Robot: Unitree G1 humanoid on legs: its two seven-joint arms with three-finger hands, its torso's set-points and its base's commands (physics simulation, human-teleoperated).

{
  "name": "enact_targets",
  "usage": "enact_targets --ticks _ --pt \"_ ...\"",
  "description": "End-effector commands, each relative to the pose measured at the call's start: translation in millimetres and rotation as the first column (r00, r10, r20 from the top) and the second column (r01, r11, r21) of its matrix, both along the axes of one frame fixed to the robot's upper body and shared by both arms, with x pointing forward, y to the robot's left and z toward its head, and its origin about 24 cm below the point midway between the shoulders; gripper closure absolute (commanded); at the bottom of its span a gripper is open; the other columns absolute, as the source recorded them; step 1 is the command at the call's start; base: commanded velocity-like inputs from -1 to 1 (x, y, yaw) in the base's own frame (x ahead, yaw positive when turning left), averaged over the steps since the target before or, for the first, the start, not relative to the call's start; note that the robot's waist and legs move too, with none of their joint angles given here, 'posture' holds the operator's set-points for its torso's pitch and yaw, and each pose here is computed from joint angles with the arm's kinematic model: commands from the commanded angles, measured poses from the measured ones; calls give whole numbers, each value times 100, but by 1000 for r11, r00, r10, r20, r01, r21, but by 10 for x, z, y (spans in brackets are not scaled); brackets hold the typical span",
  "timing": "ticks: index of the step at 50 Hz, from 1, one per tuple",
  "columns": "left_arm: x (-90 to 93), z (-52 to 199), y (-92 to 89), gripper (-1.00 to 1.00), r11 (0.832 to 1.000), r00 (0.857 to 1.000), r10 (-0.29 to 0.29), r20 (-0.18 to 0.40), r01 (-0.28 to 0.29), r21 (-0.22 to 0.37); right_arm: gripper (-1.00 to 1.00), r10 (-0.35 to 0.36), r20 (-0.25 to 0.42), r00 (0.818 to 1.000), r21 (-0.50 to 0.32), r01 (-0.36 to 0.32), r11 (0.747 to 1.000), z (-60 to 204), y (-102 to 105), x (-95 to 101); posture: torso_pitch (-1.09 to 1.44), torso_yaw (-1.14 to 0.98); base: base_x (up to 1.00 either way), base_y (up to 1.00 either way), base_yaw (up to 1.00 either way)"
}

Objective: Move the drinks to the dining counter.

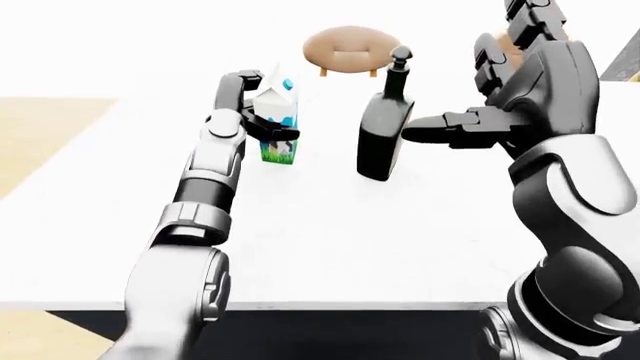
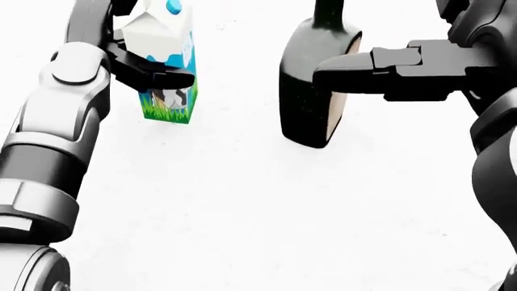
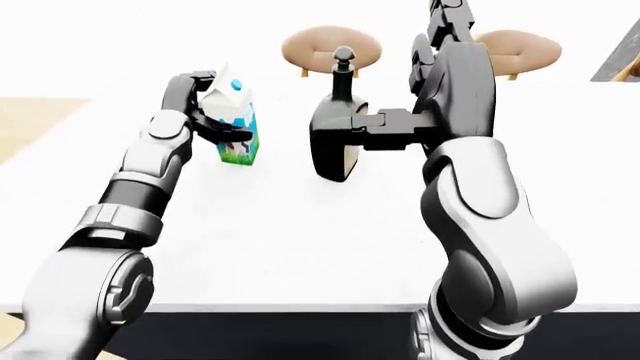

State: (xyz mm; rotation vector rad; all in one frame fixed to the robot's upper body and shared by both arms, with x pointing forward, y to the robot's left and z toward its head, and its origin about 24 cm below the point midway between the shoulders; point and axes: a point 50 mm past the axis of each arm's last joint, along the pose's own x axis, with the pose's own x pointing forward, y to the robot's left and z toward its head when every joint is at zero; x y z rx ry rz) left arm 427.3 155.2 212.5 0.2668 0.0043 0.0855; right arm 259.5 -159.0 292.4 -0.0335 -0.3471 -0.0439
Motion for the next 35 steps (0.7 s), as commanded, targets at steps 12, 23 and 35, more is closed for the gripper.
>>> enact_targets --ticks 12,23,35 --pt "15 232 2 100 1000 993 7 122 -6 -11 -100 -13 77 997 4 13 1000 120 -16 -40 0 0 0 0 0" --pt "8 268 18 -18 999 992 -1 124 6 -38 -100 -6 82 997 -2 7 1000 133 -10 -58 0 0 0 0 0" --pt "5 261 25 -95 999 991 -1 133 6 -37 -100 -7 83 997 -4 8 1000 117 -18 -47 0 0 0 0 0"
